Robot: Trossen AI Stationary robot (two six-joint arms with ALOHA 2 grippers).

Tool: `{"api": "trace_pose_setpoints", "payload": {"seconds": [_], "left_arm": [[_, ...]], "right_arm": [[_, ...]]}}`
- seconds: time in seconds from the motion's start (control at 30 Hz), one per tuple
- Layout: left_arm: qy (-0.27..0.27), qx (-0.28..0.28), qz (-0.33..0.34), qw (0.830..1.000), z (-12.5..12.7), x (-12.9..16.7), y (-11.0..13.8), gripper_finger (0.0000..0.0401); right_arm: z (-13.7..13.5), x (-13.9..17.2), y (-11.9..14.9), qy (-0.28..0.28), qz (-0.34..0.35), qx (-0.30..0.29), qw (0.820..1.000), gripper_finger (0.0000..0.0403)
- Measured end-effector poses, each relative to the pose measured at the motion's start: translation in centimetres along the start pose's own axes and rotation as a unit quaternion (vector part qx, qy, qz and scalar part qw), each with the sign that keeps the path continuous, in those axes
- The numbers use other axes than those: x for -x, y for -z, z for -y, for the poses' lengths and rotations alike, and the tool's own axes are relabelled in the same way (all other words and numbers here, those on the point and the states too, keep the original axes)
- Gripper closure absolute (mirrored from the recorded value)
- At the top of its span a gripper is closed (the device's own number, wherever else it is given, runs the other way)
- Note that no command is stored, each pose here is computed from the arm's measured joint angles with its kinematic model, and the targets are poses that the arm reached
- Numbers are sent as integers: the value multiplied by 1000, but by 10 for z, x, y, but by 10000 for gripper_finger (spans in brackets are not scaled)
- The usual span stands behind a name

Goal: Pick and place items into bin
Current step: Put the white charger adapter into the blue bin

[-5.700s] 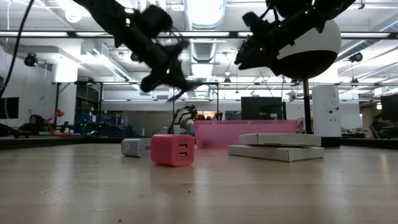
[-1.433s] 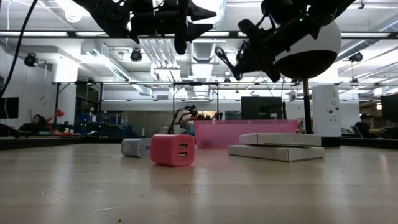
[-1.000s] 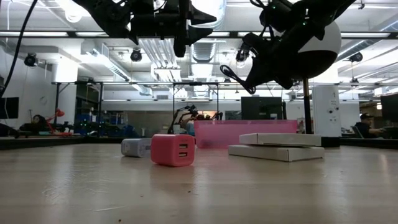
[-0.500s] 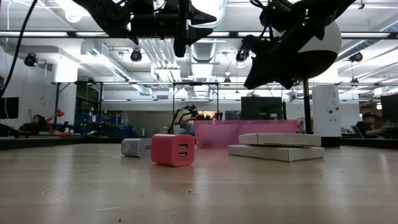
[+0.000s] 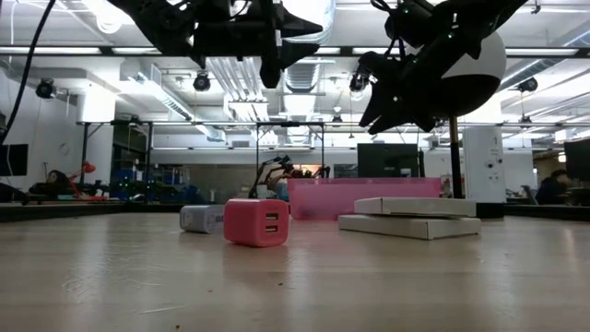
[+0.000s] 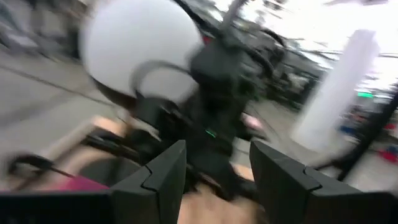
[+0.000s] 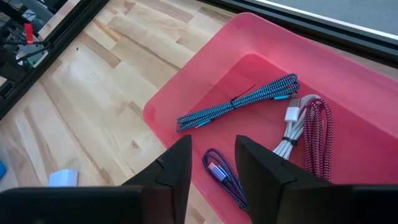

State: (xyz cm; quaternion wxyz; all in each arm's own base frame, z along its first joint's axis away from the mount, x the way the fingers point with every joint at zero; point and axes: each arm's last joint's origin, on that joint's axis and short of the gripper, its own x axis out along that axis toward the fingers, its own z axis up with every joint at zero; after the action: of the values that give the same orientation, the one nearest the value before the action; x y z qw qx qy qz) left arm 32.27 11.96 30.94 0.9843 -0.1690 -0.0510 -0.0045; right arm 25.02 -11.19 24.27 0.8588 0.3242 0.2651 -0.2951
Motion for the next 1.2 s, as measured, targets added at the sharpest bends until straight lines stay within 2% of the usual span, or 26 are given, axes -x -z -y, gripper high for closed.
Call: {"api": "trace_pose_setpoints", "payload": {"seconds": [0.13,0.27,0.43,0.6,0.7,0.87,1.07,1.2], "left_arm": [[45,62,-66,995,3,0,10,239],[88,89,-130,984,9,0,21,239],[114,107,-184,970,19,1,31,239],[128,67,-214,966,31,3,38,239],[143,35,-225,963,39,2,43,239],[174,-15,-226,958,52,0,47,239],[212,-92,-219,948,67,0,50,239],[224,-122,-240,937,72,4,55,239]], "right_arm": [[0,0,0,0,0,0,1000,283],[-1,0,0,-6,-1,5,1000,280],[-7,1,-5,-65,9,32,997,258],[-9,2,-7,-88,12,32,996,233],[-12,4,-6,-136,-13,47,989,230],[-27,14,-5,-239,-19,96,966,230],[-55,37,-2,-314,38,174,933,230],[-69,57,2,-348,67,193,915,234]]}}
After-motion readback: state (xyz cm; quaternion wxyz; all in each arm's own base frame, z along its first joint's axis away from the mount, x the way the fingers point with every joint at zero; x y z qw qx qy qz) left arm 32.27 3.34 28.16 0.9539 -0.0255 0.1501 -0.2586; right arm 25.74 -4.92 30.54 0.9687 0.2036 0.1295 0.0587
